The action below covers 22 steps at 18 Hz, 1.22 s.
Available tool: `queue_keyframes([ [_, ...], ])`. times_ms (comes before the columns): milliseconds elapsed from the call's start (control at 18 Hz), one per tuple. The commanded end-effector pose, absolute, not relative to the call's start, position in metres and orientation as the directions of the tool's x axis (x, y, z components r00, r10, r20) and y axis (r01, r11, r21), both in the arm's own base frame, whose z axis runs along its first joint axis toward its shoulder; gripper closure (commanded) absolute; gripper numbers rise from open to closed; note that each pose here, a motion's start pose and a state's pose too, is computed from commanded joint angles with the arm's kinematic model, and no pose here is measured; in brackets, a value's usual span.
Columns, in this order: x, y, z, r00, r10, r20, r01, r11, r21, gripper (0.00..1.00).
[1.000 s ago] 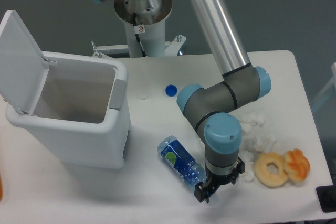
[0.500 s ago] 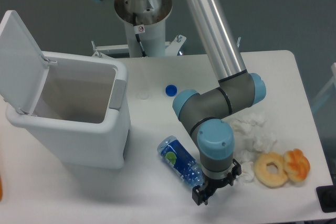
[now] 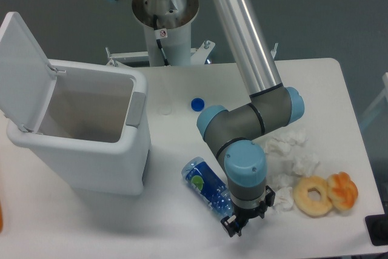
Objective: Pick up the plastic bottle
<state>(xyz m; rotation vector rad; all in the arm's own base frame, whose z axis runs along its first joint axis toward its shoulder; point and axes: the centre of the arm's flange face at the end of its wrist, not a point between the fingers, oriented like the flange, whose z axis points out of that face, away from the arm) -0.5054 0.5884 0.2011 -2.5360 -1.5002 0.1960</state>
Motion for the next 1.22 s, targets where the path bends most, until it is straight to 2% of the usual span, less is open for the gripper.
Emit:
queue_keyframes([
  [167, -0.505, 0.588, 0.201, 0.48, 0.877, -0.018, 0.852, -0.471, -0.228, 0.38],
  [833, -0.505, 0.588, 0.204, 0.48, 0.877, -0.017, 0.851, -0.47, -0.234, 0.85],
  [1000, -0.505, 0.588, 0.208, 0.48, 0.877, -0.015, 0.85, -0.469, -0.24, 0.9],
  [1222, -0.508, 0.589, 0.22, 0.488, 0.873, -0.011, 0.841, -0.473, -0.261, 0.9],
])
